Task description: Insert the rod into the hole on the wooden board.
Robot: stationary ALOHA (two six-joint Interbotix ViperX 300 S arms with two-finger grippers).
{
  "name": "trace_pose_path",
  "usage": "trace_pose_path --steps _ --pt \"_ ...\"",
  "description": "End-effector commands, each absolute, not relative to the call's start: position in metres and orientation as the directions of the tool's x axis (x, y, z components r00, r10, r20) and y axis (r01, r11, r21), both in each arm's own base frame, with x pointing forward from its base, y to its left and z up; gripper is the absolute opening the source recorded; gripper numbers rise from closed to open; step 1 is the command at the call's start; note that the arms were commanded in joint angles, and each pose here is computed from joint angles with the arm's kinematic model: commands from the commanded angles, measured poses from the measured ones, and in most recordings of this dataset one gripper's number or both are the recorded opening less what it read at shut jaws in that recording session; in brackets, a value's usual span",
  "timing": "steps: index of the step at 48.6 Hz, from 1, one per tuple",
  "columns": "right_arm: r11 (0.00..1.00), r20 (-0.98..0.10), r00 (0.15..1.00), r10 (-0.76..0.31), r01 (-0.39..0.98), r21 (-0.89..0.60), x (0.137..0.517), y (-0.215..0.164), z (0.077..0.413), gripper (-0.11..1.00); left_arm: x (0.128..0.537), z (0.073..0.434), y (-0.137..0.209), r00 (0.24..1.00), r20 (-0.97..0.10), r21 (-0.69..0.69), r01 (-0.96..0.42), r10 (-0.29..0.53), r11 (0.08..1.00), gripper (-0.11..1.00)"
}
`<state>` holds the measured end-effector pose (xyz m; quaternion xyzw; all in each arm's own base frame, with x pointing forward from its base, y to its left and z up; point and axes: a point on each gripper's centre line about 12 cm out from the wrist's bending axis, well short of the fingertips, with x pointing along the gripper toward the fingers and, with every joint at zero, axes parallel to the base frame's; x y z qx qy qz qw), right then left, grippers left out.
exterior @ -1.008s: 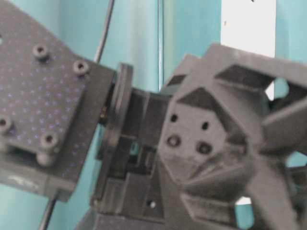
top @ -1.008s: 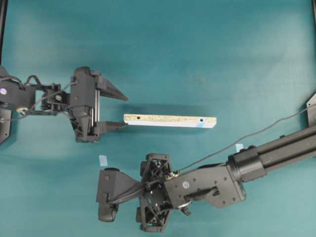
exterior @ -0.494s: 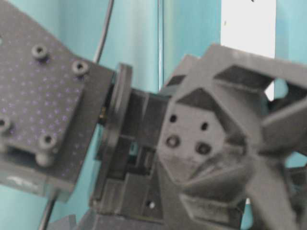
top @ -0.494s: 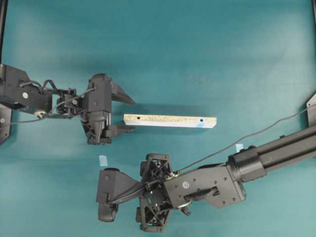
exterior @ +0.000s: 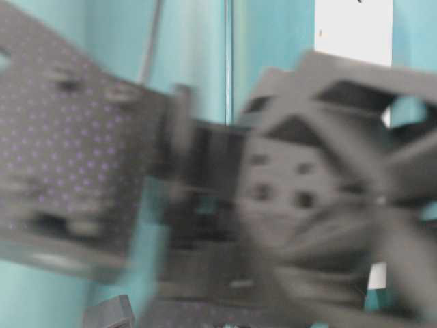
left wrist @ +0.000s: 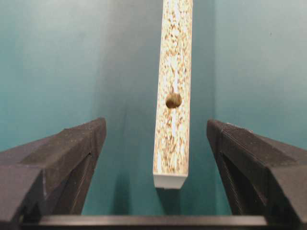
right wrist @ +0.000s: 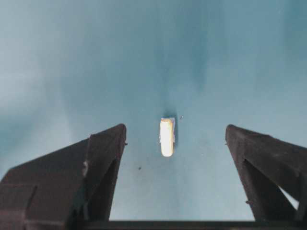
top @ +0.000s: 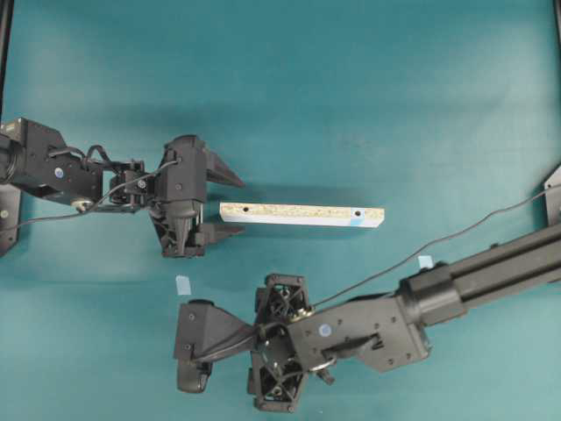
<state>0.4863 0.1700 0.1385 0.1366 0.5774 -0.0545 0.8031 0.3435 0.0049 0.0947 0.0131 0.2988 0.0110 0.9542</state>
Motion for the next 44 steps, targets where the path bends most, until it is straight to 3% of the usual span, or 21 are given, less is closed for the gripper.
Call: trace_pose_path --steps 1,36,39,44 --pt "0.957 -0.93 0.358 0.086 0.23 0.177 0.49 0.176 0.15 0.89 0.35 0.104 0.004 0.843 -0.538 0.038 -0.009 0.028 0.999 0.95" --pt "0.962 -0.939 0.335 0.071 0.227 0.154 0.489 0.175 0.13 0.89 0.353 0.109 0.005 0.851 -0.525 0.037 -0.01 0.028 0.999 0.95" --pt "0.962 -0.941 0.332 0.07 0.227 0.152 0.488 0.175 0.129 0.86 0.353 0.108 0.005 0.85 -0.526 0.037 -0.01 0.028 0.999 0.95" --pt "0.963 -0.939 0.336 0.074 0.222 0.155 0.488 0.178 0.13 0.72 0.353 0.109 0.005 0.851 -0.525 0.037 -0.01 0.028 0.999 0.95"
